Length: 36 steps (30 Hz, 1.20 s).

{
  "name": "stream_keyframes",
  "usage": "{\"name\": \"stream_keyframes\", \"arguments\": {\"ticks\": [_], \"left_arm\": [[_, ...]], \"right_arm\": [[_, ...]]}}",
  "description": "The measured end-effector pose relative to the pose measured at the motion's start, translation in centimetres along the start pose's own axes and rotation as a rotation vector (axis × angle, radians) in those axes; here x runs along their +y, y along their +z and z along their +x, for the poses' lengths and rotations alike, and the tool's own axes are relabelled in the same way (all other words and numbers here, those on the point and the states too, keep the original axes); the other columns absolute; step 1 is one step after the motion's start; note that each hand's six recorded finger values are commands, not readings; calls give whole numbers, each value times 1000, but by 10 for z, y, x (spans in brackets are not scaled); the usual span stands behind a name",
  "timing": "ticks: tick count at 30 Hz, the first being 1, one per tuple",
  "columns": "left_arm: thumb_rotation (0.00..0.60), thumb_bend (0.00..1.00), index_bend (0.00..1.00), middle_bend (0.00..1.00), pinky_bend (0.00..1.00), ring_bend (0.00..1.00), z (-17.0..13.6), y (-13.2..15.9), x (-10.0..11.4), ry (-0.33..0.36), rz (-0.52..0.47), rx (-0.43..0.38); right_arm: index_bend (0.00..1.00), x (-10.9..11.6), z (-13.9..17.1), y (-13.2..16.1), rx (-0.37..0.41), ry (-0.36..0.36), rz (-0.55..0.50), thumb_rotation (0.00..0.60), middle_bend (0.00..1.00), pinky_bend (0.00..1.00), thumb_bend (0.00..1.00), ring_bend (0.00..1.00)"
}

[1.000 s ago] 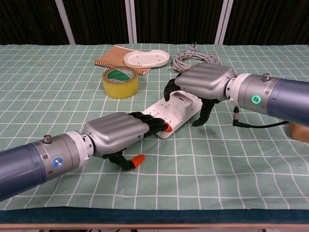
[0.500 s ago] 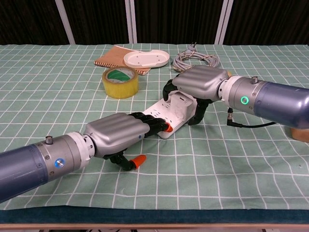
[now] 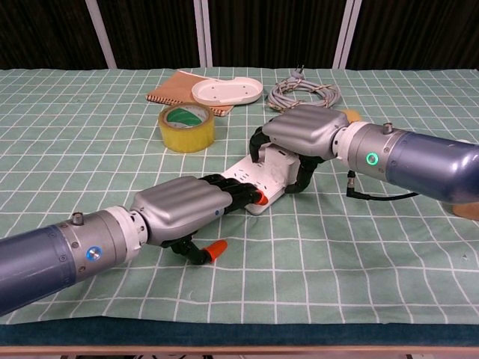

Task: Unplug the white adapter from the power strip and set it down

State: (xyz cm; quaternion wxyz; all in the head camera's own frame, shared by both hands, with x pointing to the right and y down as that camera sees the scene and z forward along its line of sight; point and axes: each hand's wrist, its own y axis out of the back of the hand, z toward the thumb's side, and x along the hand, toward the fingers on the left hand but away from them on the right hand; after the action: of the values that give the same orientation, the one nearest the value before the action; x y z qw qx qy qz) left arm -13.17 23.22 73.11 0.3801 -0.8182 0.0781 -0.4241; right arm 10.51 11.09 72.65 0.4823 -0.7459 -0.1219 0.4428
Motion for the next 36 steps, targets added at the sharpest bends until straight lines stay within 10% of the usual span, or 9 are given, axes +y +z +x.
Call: {"name": "stream_keyframes", "arguments": {"ticks": [22, 36], "left_arm": [[600, 484, 94, 79, 87, 1, 0, 4, 0, 2, 8, -7], [600, 484, 95, 82, 96, 2, 1, 7, -4, -8, 8, -13]], "right_arm": [[430, 2, 0, -12, -27, 2, -13, 600, 316, 270, 707, 276], [601, 0, 0, -17, -46, -6, -11, 600, 454, 502, 808, 411]]}}
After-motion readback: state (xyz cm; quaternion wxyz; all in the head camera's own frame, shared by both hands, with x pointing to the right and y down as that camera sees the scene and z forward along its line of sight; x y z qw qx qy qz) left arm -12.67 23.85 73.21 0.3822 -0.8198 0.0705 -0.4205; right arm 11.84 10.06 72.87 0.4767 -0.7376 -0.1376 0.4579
